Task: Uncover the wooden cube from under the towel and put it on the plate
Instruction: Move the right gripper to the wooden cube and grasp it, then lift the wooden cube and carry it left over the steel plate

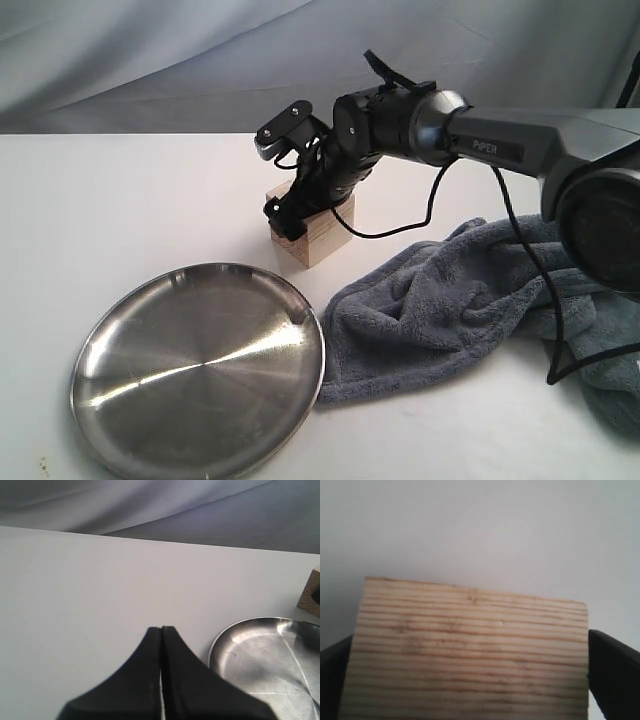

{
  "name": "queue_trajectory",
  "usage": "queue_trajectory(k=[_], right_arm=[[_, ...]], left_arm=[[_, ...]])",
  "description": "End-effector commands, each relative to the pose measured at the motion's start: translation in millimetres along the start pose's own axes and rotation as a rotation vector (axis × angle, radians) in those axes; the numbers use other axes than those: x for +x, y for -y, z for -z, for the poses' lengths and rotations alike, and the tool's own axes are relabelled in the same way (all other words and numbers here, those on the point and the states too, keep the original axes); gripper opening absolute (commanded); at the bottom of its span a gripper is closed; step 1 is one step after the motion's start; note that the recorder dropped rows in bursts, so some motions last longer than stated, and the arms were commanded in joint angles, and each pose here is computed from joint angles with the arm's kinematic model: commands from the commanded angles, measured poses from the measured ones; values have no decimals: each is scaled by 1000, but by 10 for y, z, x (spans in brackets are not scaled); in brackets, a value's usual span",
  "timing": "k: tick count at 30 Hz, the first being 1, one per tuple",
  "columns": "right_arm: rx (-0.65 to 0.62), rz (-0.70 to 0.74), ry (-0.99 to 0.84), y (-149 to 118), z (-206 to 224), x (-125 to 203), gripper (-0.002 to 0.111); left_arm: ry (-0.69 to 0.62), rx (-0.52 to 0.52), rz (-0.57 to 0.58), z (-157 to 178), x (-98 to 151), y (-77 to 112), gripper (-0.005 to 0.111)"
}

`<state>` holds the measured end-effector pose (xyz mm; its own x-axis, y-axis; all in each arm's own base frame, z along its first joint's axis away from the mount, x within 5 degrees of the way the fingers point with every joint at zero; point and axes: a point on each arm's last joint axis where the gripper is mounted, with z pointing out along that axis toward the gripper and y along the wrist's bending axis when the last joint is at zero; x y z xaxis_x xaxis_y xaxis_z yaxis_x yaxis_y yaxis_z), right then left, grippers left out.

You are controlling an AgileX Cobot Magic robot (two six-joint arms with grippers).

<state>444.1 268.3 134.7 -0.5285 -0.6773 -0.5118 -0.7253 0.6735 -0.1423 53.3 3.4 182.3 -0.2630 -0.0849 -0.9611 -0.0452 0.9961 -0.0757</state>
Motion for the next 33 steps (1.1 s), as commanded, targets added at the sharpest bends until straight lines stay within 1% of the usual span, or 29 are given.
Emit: queue_trajectory(k=[1, 3, 4, 6, 7, 10, 11, 12, 13, 16, 24, 25, 27, 28, 30, 33], right_arm=[[9, 16, 20, 5, 17, -33, 104], [9, 16, 20, 5, 17, -33, 102], [6, 16, 12, 2, 17, -26, 99], [-2, 19, -1, -25, 17, -21, 88], [-2, 29, -7, -44, 16, -22, 79], [-12, 42, -28, -99, 16, -17, 43], [-17, 48, -40, -124, 16, -12, 16], [-15, 51, -40, -122, 16, -12, 3], [-15, 49, -40, -122, 16, -12, 0], [1, 59, -41, -68, 113, -37, 0], [-9, 57, -16, -39, 803, -250, 0], [-27, 65, -20, -52, 879, -260, 0], [-121, 115, -22, -132, 1026, -276, 0], [-201, 171, -16, -209, 1122, -287, 0], [-281, 202, -2, -307, 1195, -305, 0], [-310, 245, 2, -462, 1253, -343, 0]], left_arm=[[5, 6, 5, -3, 8, 3, 0], [5, 6, 5, -3, 8, 3, 0], [5, 6, 5, -3, 8, 3, 0], [5, 6, 5, -3, 8, 3, 0], [5, 6, 5, -3, 8, 3, 0], [5, 6, 5, -3, 8, 3, 0], [5, 6, 5, -3, 8, 3, 0], [5, 6, 5, -3, 8, 3, 0], [5, 6, 5, -3, 8, 3, 0], [5, 6, 5, -3, 8, 3, 0], [5, 6, 5, -3, 8, 3, 0], [5, 6, 5, -3, 8, 3, 0], [5, 6, 5, -3, 8, 3, 0], [5, 6, 5, -3, 8, 3, 0], [5, 6, 5, -3, 8, 3, 0], [5, 6, 5, -3, 8, 3, 0]])
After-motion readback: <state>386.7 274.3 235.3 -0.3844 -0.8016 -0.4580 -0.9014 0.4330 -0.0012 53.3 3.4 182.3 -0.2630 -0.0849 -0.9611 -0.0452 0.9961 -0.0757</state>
